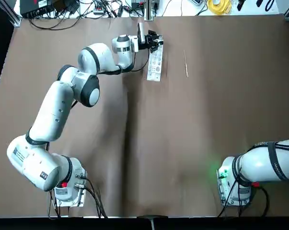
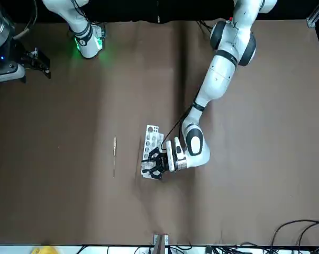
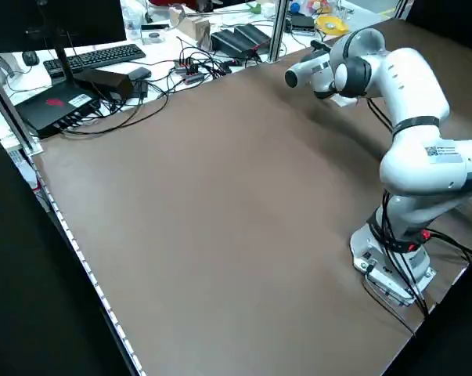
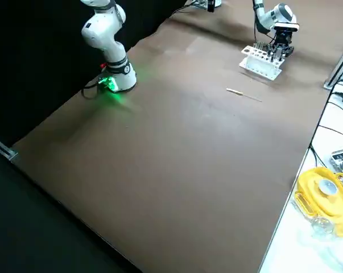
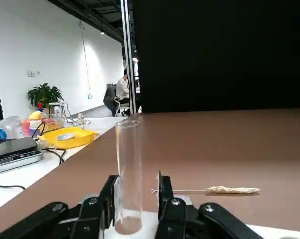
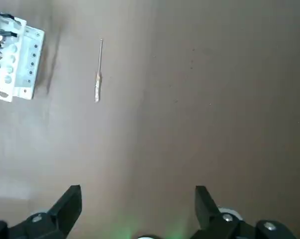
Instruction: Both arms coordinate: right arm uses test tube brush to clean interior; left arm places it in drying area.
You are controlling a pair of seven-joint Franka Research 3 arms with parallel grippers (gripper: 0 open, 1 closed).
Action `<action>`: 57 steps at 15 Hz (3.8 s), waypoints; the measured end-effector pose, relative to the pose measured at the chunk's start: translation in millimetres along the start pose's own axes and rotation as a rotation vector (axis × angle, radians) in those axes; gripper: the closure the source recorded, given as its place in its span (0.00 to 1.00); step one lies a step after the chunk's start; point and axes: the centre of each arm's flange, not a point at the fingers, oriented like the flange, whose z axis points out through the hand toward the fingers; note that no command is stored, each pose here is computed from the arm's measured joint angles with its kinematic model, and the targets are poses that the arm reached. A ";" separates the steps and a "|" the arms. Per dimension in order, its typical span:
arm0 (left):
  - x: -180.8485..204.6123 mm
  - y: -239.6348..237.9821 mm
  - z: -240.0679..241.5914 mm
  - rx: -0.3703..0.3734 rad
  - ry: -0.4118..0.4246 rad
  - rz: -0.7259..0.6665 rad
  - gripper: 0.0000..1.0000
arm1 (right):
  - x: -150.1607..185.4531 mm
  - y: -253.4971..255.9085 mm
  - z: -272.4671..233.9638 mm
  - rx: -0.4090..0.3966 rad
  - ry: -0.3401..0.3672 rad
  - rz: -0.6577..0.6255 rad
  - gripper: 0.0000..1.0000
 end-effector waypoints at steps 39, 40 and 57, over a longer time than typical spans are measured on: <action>47.6 -23.3 -2.7 0.020 0.037 0.067 0.77 | 5.6 28.0 11.9 0.003 -0.016 0.052 0.00; 59.0 -26.2 -2.4 0.022 0.045 0.078 0.77 | 5.6 28.0 11.9 0.003 -0.016 0.052 0.00; 144.1 -55.4 -21.8 0.098 0.039 -0.039 0.77 | 5.7 27.1 11.9 0.003 -0.015 0.050 0.00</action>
